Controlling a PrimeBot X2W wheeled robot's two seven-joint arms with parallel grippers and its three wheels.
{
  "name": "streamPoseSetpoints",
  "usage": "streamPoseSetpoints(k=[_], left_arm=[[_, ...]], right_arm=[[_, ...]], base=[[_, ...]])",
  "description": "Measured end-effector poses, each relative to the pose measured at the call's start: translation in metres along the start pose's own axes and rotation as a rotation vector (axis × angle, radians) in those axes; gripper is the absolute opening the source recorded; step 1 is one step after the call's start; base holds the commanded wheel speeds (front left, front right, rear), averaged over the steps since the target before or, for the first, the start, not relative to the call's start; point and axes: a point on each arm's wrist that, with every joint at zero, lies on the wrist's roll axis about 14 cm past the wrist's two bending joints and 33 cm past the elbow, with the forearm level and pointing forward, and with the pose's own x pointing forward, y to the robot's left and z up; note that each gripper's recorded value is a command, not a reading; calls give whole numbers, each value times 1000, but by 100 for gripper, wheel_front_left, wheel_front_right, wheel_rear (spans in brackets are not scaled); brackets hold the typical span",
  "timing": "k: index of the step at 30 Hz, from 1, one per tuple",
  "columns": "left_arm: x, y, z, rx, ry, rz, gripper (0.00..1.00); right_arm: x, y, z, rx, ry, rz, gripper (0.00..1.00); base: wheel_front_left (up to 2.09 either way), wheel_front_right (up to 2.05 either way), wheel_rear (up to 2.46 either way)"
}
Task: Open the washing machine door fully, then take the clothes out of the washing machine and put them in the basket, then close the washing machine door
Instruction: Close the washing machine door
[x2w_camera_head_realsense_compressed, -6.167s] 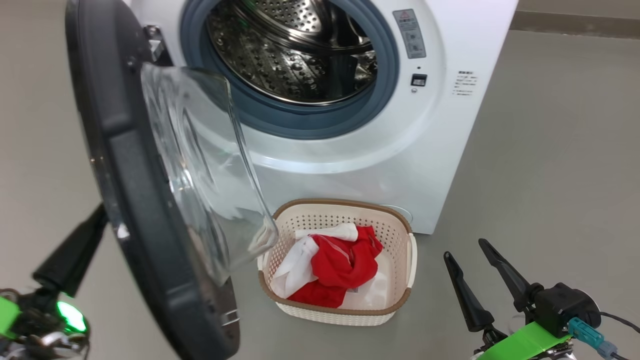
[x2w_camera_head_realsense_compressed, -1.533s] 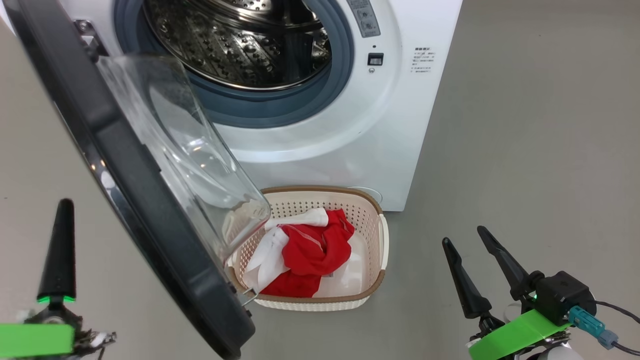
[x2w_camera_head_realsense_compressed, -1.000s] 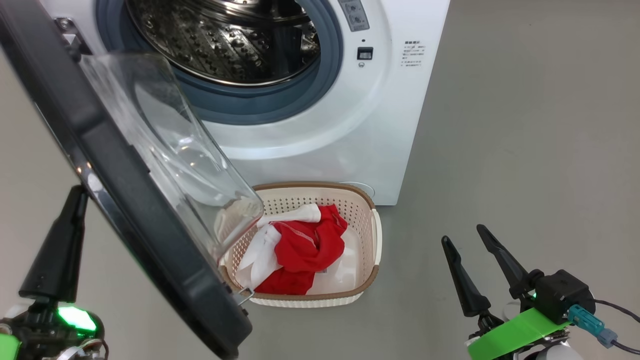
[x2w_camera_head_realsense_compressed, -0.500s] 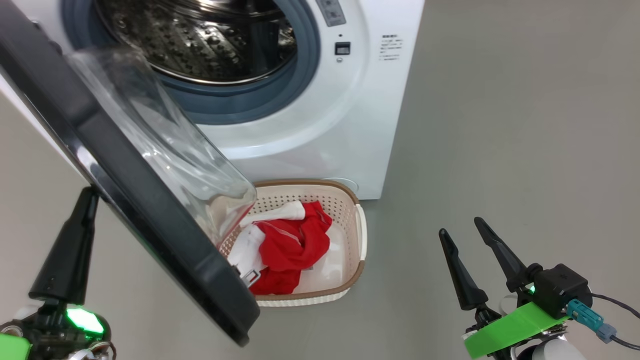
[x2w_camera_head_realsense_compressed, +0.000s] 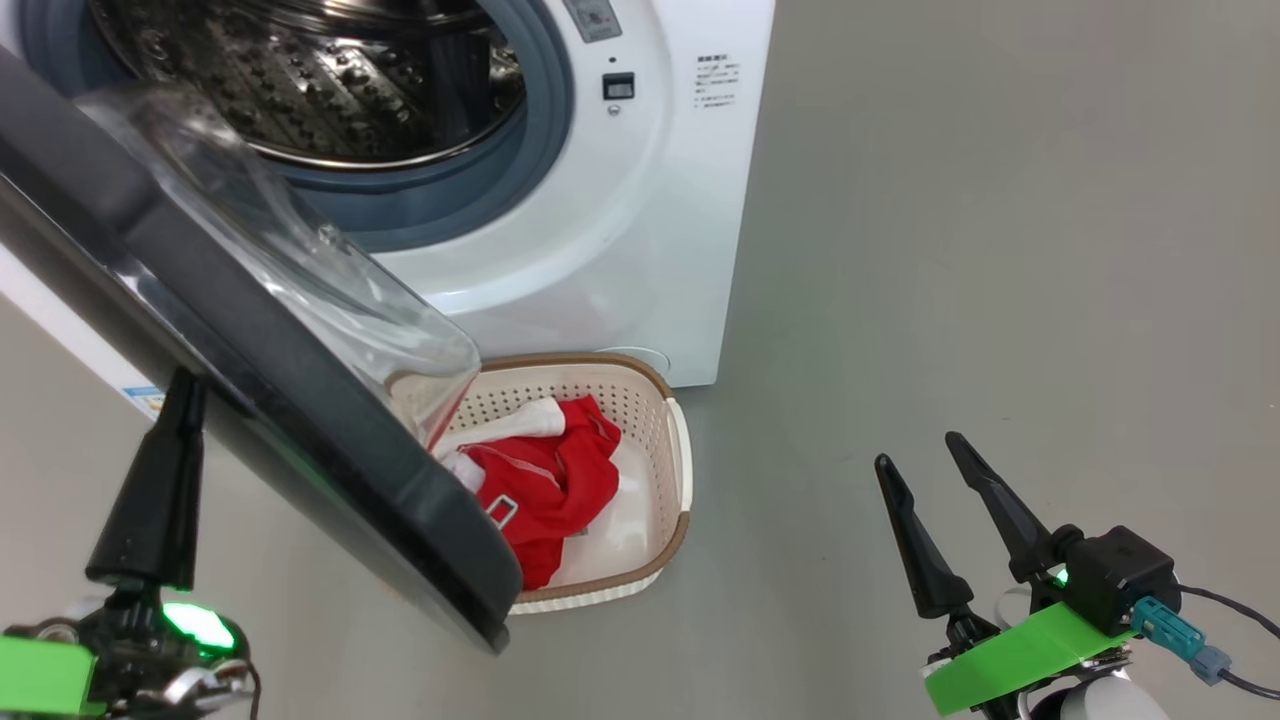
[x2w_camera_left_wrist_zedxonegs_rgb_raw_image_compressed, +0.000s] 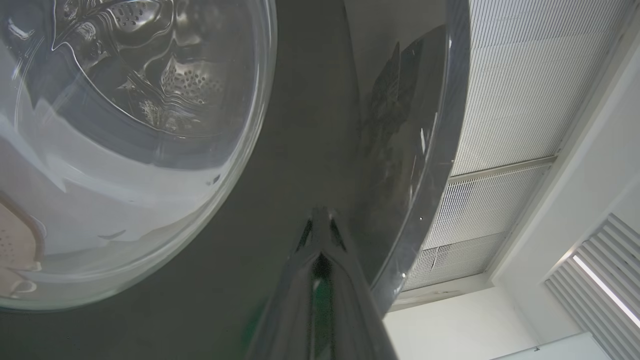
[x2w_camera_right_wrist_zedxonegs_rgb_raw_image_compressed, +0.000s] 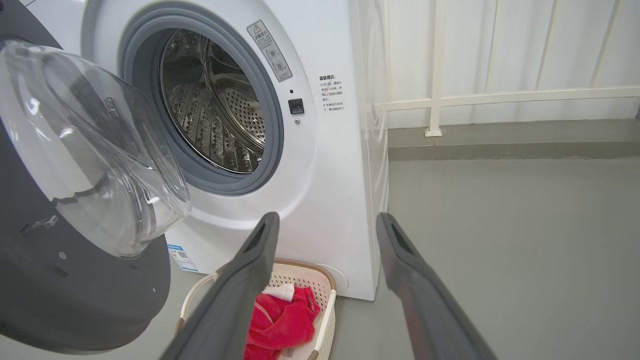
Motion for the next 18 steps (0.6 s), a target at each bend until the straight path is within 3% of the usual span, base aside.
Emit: streamPoseSetpoints(k=[18], left_arm=[[45, 2, -34, -75, 62, -47, 0]], right_arm=[[0, -14, 0, -8, 0, -37, 100]], base=[[0, 0, 0]])
